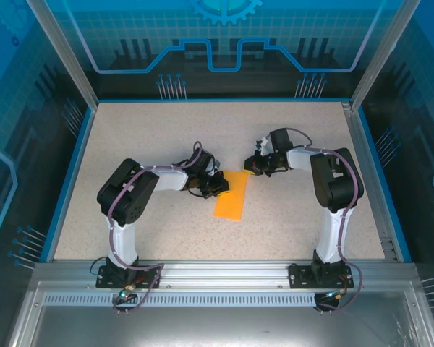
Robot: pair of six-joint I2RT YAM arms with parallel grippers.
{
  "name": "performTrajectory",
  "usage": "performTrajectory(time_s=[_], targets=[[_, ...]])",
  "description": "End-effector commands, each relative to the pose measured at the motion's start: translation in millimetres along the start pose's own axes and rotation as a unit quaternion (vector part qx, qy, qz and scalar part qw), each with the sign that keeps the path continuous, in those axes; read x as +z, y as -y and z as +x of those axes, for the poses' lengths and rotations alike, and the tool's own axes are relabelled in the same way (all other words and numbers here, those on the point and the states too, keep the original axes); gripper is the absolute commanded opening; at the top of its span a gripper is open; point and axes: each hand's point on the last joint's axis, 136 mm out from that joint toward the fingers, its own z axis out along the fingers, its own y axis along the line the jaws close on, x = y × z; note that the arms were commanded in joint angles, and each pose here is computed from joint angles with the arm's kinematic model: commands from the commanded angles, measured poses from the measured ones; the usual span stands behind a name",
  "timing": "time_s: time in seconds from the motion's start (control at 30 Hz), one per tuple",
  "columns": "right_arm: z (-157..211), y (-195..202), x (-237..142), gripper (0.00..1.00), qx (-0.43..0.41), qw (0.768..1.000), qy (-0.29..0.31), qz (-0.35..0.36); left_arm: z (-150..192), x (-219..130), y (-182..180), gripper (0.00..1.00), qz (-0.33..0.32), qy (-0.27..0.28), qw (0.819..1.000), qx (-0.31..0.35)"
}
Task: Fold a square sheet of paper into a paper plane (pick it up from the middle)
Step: Fold the square sheet of paper in half at the center of the table.
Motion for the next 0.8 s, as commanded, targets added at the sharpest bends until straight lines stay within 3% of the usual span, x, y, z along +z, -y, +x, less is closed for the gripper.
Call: performTrajectory(time_s=[0.0, 0.37, 0.53, 0.6, 0.77], targets=[[6, 19, 4, 0.03, 0.028, 0.999, -0.014, 0.019, 12, 1, -17, 0.02, -0.031, -0.023, 0.999, -0.013], [10, 33, 6, 0.04, 0.047, 0.998, -0.019, 0.041, 12, 0, -16, 0.02, -0.030, -0.023, 0.999, -0.013], [-2, -18, -22, 0.05, 0.025, 0.999, 0.000, -0.033, 12, -1, -16, 0.02, -0.031, -0.023, 0.999, -0.012], [1, -29, -34, 0.06, 0.010, 0.999, 0.009, -0.031, 12, -2, -16, 0.02, -0.031, -0.022, 0.999, -0.013], [41, -42, -42, 0.05, -0.028, 0.999, 0.005, -0.017, 11, -1, -14, 0.02, -0.027, -0.020, 0.999, -0.015]])
